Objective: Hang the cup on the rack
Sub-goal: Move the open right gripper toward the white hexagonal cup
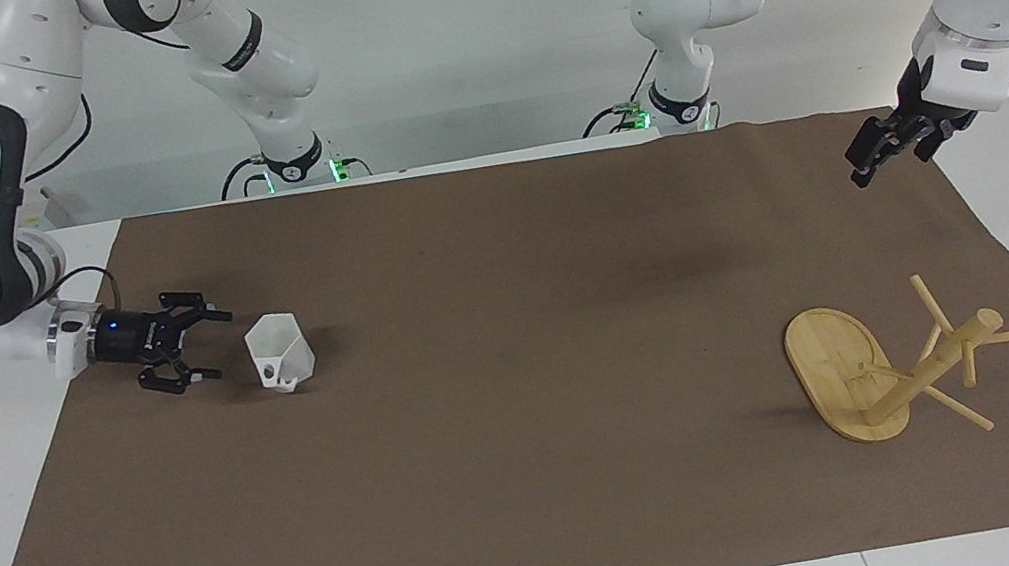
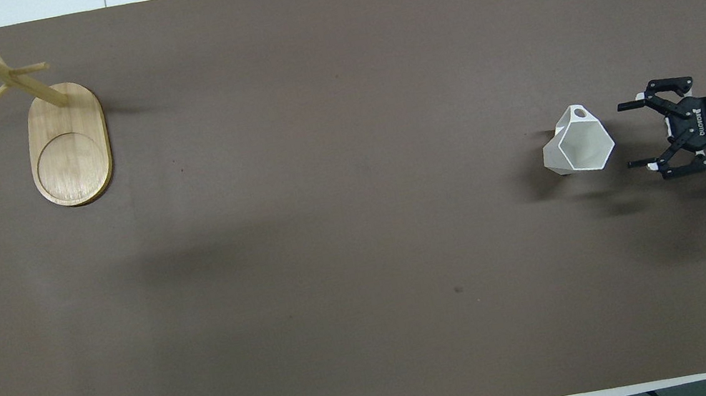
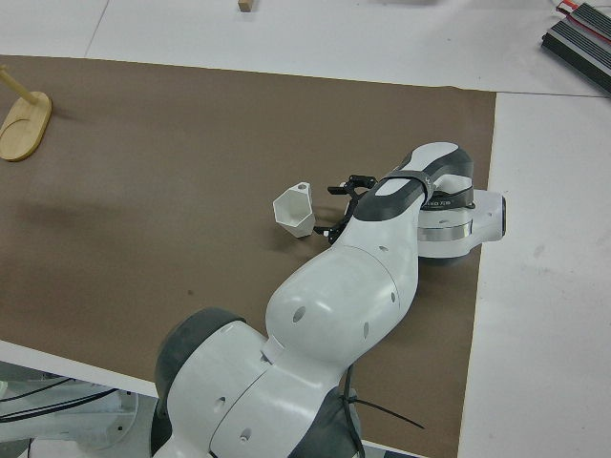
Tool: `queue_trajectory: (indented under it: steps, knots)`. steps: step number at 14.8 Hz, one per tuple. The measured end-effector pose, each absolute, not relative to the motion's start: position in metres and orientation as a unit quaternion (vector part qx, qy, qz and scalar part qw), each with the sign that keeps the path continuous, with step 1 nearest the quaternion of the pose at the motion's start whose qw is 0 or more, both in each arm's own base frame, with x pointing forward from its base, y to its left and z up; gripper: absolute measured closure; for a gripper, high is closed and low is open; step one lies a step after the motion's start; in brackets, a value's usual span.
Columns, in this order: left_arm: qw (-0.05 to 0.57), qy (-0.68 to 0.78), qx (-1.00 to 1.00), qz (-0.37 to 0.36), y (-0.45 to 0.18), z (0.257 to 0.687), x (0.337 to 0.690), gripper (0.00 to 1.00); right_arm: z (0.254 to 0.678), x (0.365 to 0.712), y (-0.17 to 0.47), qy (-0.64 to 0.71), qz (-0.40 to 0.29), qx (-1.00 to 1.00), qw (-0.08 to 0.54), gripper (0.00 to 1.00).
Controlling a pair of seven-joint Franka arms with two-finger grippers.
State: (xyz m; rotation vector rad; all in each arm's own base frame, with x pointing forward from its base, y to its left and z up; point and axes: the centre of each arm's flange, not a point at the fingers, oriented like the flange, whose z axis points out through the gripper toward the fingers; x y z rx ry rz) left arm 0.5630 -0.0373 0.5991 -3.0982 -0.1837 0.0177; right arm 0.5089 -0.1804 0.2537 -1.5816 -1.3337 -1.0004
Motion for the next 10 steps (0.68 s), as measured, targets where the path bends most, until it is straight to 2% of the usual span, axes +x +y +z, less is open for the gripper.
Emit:
queue_trajectory:
  steps: [10]
  knots:
    - [0.019, -0.059, -0.998, 0.006, -0.037, 0.599, 0.563, 0.00, 0.228, 0.515, -0.139, -0.545, -0.418, -0.605, 0.403, 0.00]
